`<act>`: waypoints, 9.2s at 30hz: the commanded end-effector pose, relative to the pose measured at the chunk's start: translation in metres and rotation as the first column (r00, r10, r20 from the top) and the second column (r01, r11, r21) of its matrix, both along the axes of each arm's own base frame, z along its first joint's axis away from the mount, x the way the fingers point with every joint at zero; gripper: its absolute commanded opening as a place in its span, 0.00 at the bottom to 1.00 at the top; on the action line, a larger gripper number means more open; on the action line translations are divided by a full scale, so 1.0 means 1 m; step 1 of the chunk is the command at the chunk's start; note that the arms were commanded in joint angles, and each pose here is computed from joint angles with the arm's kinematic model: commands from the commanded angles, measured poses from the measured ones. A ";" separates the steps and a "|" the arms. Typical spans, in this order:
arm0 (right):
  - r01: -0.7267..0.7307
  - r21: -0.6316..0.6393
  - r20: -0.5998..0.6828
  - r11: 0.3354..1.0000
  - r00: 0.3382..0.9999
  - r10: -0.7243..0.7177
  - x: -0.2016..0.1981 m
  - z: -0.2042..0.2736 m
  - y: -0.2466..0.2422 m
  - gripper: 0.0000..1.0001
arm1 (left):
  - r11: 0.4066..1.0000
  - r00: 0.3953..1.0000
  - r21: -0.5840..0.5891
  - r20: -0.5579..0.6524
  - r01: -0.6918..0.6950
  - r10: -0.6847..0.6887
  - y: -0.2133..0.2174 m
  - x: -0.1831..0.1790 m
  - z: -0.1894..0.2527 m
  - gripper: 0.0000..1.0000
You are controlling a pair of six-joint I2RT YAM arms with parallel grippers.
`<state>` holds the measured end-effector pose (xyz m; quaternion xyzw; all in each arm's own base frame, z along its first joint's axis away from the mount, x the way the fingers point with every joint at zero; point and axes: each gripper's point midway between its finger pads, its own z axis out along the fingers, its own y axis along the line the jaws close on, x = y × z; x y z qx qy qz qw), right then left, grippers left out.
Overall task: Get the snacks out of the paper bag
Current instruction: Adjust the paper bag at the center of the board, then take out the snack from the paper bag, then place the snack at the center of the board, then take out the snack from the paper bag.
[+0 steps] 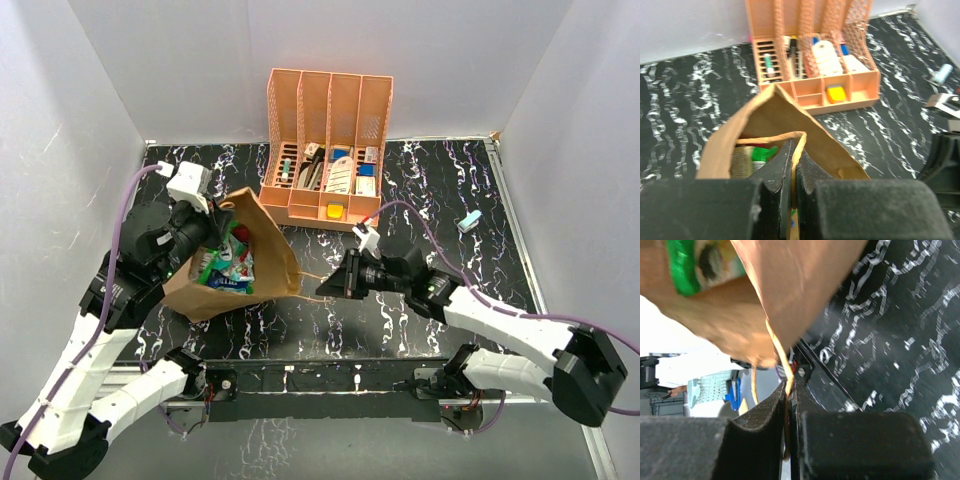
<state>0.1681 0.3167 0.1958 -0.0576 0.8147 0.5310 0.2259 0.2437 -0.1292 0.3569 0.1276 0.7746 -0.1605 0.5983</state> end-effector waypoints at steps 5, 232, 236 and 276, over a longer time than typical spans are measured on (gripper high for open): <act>0.092 -0.058 0.036 0.994 0.995 -0.090 -0.018 -0.024 -0.042 0.12 | 0.914 0.955 -0.286 0.017 0.288 -0.295 -0.056 -0.039 0.022 0.00; 0.429 0.065 0.209 0.901 0.877 -0.432 0.059 0.055 -0.195 0.75 | 0.858 0.881 -0.199 0.093 0.474 -0.465 -0.042 -0.112 0.001 0.00; 0.326 0.083 0.183 0.942 0.924 -0.336 0.052 0.062 -0.137 0.73 | 0.823 0.844 -0.195 0.052 0.533 -0.534 -0.052 -0.122 -0.011 0.00; 0.490 0.018 0.502 0.872 0.750 -0.431 -0.019 -0.003 0.096 0.47 | 0.842 0.946 -0.491 -0.101 0.222 -0.309 -0.041 -0.100 -0.047 0.00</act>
